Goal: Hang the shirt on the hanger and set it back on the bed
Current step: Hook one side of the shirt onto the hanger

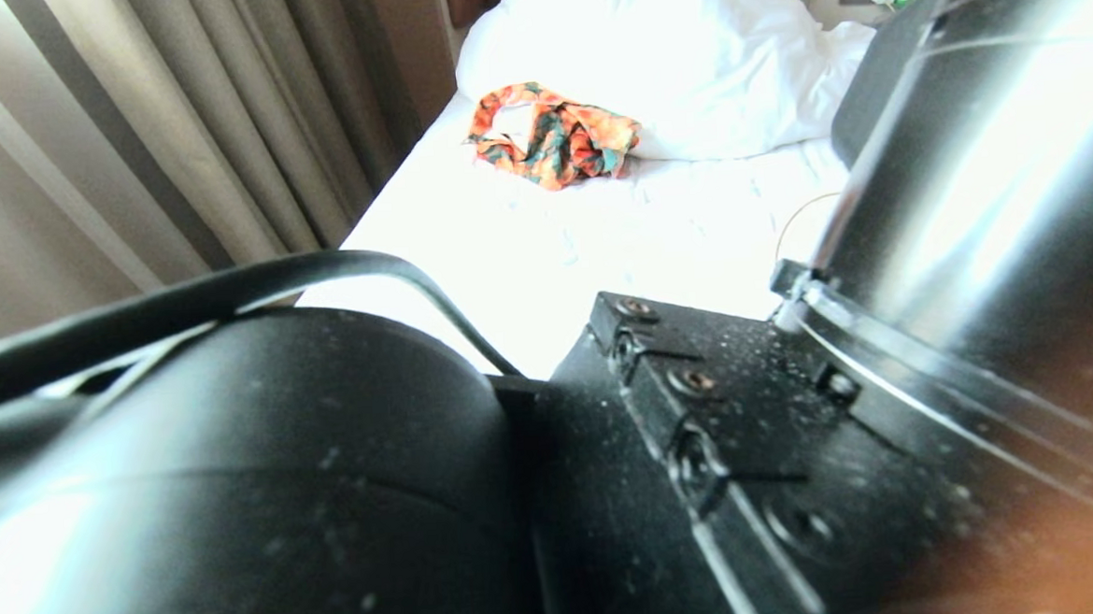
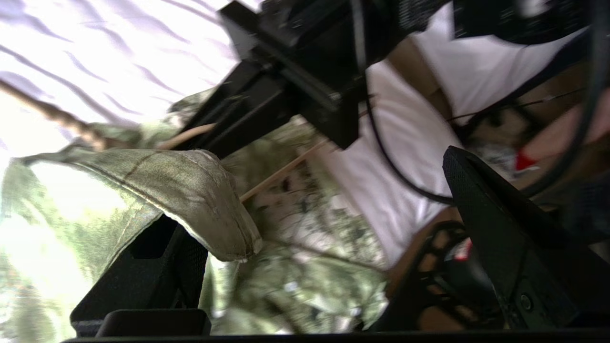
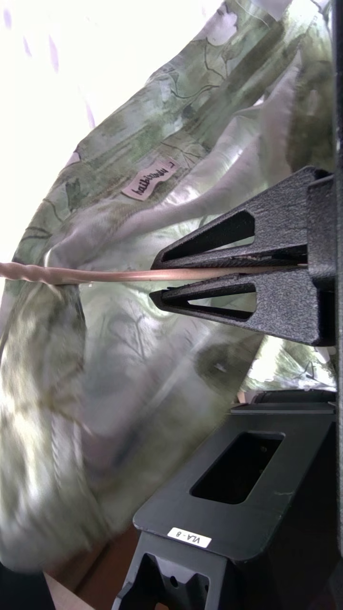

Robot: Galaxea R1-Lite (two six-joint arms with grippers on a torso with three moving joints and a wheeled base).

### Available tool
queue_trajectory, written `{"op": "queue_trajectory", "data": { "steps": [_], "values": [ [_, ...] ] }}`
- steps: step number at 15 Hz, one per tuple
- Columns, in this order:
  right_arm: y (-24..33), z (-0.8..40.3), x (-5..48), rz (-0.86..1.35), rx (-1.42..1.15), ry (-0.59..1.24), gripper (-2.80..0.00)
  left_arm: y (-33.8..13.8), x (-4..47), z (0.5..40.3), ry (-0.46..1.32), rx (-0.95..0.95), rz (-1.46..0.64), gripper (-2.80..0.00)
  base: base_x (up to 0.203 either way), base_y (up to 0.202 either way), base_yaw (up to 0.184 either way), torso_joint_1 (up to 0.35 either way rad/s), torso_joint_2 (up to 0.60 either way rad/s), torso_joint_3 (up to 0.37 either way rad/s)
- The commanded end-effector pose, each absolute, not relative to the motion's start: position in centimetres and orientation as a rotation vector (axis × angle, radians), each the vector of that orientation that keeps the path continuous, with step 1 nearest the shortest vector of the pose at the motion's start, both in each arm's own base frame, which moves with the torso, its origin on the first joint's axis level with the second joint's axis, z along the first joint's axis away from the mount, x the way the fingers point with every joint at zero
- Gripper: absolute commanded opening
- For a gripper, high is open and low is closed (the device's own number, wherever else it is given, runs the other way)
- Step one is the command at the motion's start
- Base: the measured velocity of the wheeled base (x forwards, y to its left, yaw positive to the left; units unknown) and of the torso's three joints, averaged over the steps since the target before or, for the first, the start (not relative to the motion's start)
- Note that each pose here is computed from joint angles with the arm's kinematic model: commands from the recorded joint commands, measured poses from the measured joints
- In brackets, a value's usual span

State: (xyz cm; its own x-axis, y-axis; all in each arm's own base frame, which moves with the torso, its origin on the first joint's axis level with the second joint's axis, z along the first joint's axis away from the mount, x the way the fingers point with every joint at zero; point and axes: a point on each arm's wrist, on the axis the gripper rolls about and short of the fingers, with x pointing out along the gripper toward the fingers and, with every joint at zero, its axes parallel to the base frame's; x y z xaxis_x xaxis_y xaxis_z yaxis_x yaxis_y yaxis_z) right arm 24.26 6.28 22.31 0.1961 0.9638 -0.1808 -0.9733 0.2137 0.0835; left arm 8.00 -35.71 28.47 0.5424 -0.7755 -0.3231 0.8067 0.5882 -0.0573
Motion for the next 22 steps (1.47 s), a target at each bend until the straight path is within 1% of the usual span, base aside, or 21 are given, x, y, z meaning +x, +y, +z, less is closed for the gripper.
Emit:
{"op": "queue_trajectory", "data": {
  "steps": [1,5,7,10,12,14,18,20,22],
  "values": [
    [6.0,22.2,24.1,1.357,-0.051,0.209,-2.8,-35.1,9.0,27.9,0.337,0.196,-0.836,0.0,0.0,0.0,0.0,0.0,0.0,0.0],
    [6.1,21.6,24.1,1.363,-0.051,0.219,-2.8,-34.6,9.5,28.4,0.381,0.32,-0.719,0.0,0.0,0.0,0.0,0.0,0.0,0.0],
    [6.0,21.5,24.1,1.363,-0.052,0.219,-2.8,-35.0,9.6,29.0,0.369,0.333,-0.673,0.0,0.0,0.0,0.0,0.0,0.0,0.0],
    [6.1,20.7,24.5,1.364,-0.043,0.243,-2.8,-36.2,8.2,29.9,0.315,0.338,-0.691,0.0,0.0,0.0,0.0,0.0,0.0,0.0],
    [6.0,20.4,24.4,1.364,-0.039,0.251,-2.8,-36.2,7.6,31.2,0.28,0.302,-0.698,0.0,0.0,0.0,0.0,0.0,0.0,0.0],
    [6.1,20.1,24.6,1.365,-0.057,0.219,-2.8,-36.2,7.1,31.2,0.274,0.314,-0.706,0.0,0.0,0.0,0.0,0.0,0.0,0.0],
    [6.1,19.7,24.7,1.361,-0.053,0.222,-2.8,-33.0,7.0,31.1,0.305,0.328,-0.674,0.0,0.0,0.0,0.0,0.0,0.0,0.0],
    [6.1,19.8,24.8,1.361,-0.056,0.218,-2.8,-30.2,7.6,31.0,0.334,0.31,-0.633,0.0,0.0,0.0,0.0,0.0,0.0,0.0],
    [6.1,19.7,24.9,1.361,-0.054,0.221,-2.8,-27.4,8.1,31.7,0.336,0.274,-0.596,0.0,0.0,0.0,0.0,0.0,0.0,0.0]
  ]
}}
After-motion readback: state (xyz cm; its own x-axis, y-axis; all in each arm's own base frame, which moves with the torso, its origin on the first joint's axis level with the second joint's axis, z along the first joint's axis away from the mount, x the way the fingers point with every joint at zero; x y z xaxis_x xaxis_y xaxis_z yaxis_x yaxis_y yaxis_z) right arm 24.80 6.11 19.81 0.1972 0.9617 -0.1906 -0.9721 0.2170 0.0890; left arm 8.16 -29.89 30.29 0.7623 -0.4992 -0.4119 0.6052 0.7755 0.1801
